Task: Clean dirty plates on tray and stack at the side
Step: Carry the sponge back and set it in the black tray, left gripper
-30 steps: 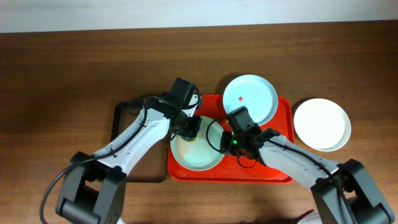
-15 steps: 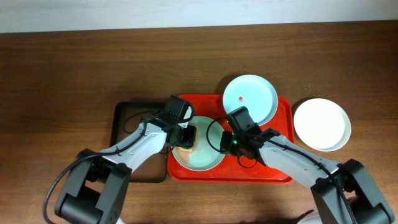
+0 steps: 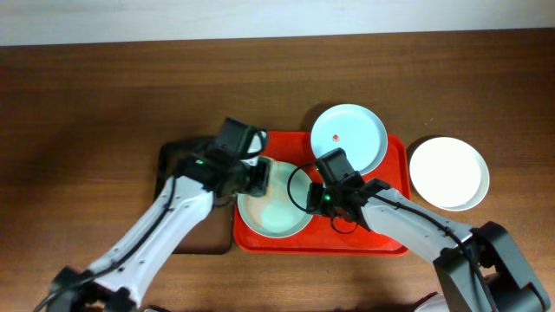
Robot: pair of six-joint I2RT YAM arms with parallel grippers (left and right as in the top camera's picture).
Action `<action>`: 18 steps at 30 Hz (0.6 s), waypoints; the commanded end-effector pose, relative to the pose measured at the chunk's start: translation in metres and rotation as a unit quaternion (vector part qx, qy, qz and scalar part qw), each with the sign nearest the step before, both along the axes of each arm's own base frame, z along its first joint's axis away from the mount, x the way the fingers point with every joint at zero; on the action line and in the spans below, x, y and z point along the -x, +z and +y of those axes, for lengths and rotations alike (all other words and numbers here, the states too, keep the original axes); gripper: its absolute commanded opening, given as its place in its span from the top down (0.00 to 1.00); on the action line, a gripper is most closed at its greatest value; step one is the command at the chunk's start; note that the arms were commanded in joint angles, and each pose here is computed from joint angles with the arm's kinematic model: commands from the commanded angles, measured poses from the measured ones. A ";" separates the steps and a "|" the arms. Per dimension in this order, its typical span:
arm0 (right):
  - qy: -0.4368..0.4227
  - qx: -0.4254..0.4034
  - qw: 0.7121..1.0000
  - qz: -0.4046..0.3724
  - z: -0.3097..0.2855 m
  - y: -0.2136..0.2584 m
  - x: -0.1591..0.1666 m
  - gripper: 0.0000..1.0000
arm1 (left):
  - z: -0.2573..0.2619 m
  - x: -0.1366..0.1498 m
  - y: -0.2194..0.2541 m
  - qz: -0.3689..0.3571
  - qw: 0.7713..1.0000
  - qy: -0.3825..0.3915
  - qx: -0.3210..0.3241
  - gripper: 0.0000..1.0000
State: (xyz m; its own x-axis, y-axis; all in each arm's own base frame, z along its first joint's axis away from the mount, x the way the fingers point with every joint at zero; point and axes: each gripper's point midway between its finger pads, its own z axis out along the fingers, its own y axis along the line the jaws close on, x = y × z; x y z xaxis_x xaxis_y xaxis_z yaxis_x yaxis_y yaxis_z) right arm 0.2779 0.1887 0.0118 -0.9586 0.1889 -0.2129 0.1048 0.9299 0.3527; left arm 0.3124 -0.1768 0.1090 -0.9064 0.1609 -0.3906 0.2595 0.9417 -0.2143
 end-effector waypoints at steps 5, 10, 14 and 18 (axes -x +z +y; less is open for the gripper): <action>-0.002 0.003 1.000 -0.006 -0.001 0.002 -0.004 0.95 | 0.147 -0.009 -0.018 0.047 0.975 0.178 -0.127 1.00; -0.004 0.007 1.000 -0.005 -0.002 0.001 -0.003 0.95 | 0.154 0.001 -0.060 0.088 0.972 0.189 -0.108 1.00; -0.004 0.007 1.000 -0.005 -0.002 0.001 -0.003 0.95 | 0.154 0.011 -0.097 0.128 0.967 0.184 -0.119 1.00; -0.004 0.007 1.000 -0.005 -0.002 0.001 -0.003 0.95 | 0.154 0.010 -0.100 0.129 0.967 0.184 -0.118 0.52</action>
